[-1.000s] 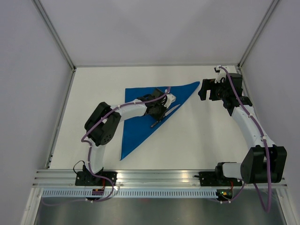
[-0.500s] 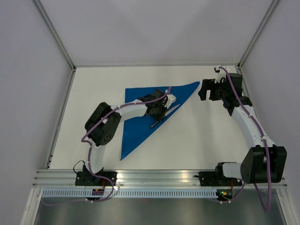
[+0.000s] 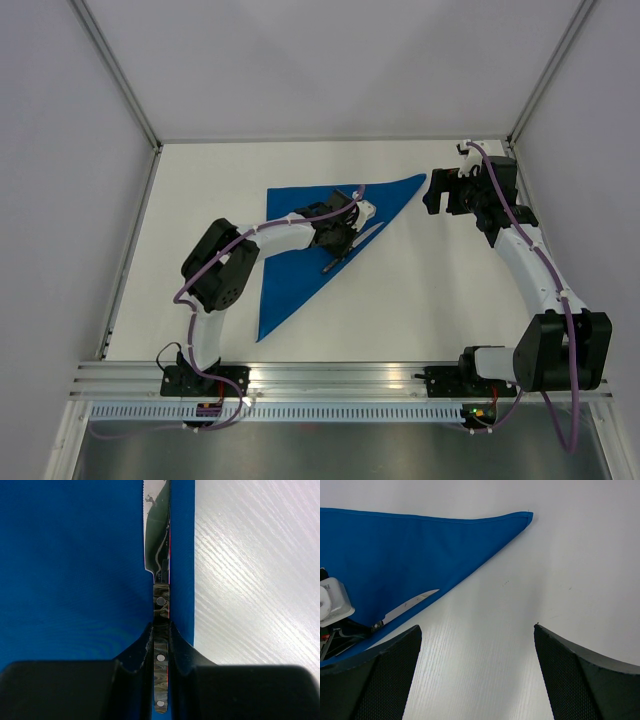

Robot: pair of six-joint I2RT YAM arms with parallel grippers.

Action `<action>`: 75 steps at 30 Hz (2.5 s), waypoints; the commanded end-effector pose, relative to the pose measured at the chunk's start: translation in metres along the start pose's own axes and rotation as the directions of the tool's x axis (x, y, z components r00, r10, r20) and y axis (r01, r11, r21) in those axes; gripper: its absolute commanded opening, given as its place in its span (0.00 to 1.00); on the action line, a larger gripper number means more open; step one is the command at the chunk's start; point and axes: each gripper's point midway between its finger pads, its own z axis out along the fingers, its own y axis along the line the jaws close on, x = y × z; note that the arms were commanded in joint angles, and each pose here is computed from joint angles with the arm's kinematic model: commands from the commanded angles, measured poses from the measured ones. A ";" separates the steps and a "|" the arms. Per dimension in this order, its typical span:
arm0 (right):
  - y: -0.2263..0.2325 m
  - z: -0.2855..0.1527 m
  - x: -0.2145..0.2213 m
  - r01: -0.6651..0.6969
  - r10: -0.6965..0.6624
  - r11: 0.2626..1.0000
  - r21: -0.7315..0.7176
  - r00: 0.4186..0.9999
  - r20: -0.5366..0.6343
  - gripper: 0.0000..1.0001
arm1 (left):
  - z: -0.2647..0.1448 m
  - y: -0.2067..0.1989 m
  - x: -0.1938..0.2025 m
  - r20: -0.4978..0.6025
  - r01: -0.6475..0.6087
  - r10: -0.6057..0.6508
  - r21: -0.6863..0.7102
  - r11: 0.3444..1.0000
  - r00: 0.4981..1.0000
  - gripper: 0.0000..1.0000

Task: Fold the napkin, place the utensils inside, and roll it up
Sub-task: Place the utensil onto the napkin, then fold the napkin

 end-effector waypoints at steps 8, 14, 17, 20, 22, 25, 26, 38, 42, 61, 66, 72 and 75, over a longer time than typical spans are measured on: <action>-0.003 0.001 -0.002 0.003 -0.003 1.000 0.010 1.000 0.009 0.98 | -0.016 -0.012 -0.027 0.076 0.040 -0.041 0.012 0.999 0.996 0.02; -0.002 0.001 -0.002 0.003 -0.003 1.000 0.008 1.000 0.009 0.98 | -0.017 -0.013 -0.026 0.071 0.046 -0.047 0.011 0.999 0.996 0.02; -0.002 0.001 -0.003 0.002 -0.002 1.000 0.007 1.000 0.011 0.98 | -0.017 -0.013 -0.026 0.070 0.047 -0.047 0.005 0.999 0.996 0.03; -0.002 0.001 -0.003 0.003 -0.003 1.000 0.008 1.000 0.011 0.98 | -0.017 -0.012 -0.025 0.069 0.049 -0.049 0.001 0.999 0.996 0.09; -0.002 0.001 -0.003 0.004 -0.004 1.000 0.007 1.000 0.011 0.98 | -0.018 -0.012 -0.025 0.070 0.049 -0.049 -0.001 0.999 0.996 0.18; -0.002 0.001 -0.003 0.004 -0.004 1.000 0.005 1.000 0.011 0.98 | -0.019 -0.012 -0.026 0.072 0.048 -0.047 -0.007 0.999 0.996 0.34; -0.002 0.001 -0.003 0.004 -0.004 1.000 0.007 1.000 0.012 0.98 | -0.020 -0.010 -0.027 0.075 0.049 -0.048 -0.011 0.999 0.996 0.35; 0.002 -0.001 -0.004 0.005 -0.004 1.000 -0.013 1.000 0.015 0.98 | -0.059 -0.009 -0.072 0.204 0.043 -0.036 -0.031 0.999 0.978 0.59; 0.019 -0.007 -0.012 -0.003 0.005 0.996 -0.089 1.000 0.024 0.98 | -0.104 0.013 -0.094 0.298 0.122 -0.075 -0.143 0.982 0.952 0.61; 0.347 -0.054 0.136 0.678 -0.683 0.496 -0.542 0.690 0.239 0.83 | -0.449 0.083 -0.033 0.782 0.645 -0.312 -0.146 0.750 0.540 0.66; 0.400 -0.069 0.192 0.754 -0.741 0.330 -0.568 0.579 0.338 0.73 | -0.459 0.081 -0.016 0.790 0.660 -0.309 -0.155 0.735 0.530 0.66; 0.431 -0.067 0.236 0.793 -0.786 0.244 -0.559 0.499 0.365 0.66 | -0.465 0.078 -0.006 0.798 0.662 -0.304 -0.152 0.734 0.520 0.66; 0.444 -0.065 0.249 0.821 -0.804 0.219 -0.527 0.458 0.379 0.62 | -0.466 0.078 -0.001 0.801 0.669 -0.308 -0.149 0.728 0.513 0.66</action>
